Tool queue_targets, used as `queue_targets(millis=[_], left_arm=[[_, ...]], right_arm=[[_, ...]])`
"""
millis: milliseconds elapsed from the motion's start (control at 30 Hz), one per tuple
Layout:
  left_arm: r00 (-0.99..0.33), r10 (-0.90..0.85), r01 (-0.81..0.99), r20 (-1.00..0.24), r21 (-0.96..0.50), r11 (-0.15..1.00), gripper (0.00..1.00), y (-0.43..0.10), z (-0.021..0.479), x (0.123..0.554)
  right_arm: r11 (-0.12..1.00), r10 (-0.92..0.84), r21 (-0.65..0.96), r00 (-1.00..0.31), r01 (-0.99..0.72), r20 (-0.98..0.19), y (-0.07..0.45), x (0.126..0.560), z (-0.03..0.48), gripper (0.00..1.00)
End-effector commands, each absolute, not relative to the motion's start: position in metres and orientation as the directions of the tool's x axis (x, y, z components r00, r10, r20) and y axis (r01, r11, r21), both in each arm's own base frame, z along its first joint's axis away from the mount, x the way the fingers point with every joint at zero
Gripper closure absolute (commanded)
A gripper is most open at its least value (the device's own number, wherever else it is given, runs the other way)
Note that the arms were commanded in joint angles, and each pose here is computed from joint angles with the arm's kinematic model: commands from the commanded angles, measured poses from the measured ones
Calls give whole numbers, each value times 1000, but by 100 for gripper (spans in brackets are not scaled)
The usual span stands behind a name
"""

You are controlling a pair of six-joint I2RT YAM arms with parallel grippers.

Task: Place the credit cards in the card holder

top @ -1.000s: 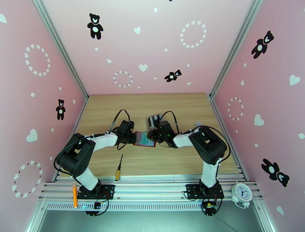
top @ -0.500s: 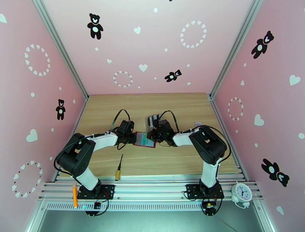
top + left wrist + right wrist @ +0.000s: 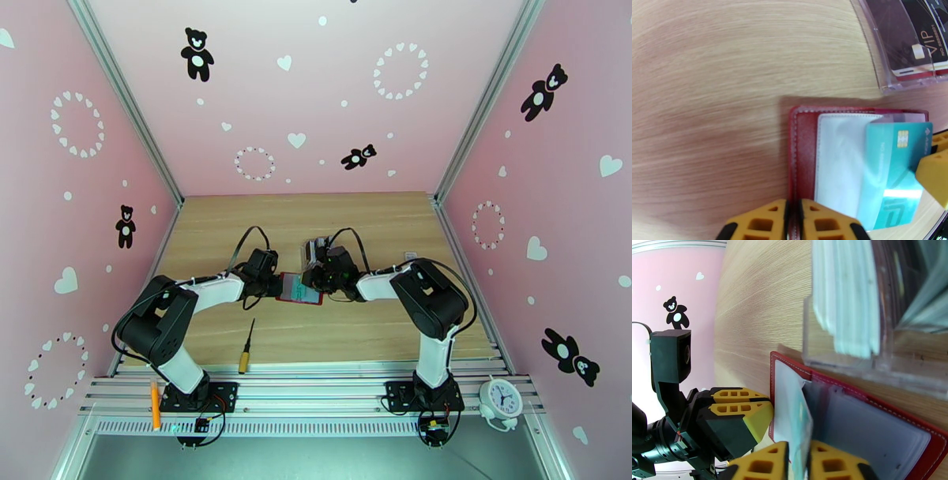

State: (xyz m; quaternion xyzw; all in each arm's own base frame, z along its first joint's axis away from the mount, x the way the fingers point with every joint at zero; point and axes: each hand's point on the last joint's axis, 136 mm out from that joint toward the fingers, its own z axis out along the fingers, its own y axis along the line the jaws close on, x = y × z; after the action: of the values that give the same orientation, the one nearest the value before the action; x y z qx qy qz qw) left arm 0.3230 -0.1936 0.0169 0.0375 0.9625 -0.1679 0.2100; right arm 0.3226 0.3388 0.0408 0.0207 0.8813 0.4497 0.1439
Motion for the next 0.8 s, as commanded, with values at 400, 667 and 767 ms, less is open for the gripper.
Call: queue_targets(millis=[400, 667, 767], left_arm=[[-933, 0, 131, -359, -339, 932, 82, -200, 6, 313], [-937, -6, 144, -350, -401, 905, 89, -211, 10, 312], [-939, -7, 149, -344, -424, 893, 92, -216, 10, 311]], right_arm=[[794, 64, 605, -983, -56, -174, 312, 293, 22, 59], [854, -15, 509, -982, -110, -187, 314, 290, 21, 59], [862, -26, 494, -982, -117, -187, 317, 291, 21, 59]])
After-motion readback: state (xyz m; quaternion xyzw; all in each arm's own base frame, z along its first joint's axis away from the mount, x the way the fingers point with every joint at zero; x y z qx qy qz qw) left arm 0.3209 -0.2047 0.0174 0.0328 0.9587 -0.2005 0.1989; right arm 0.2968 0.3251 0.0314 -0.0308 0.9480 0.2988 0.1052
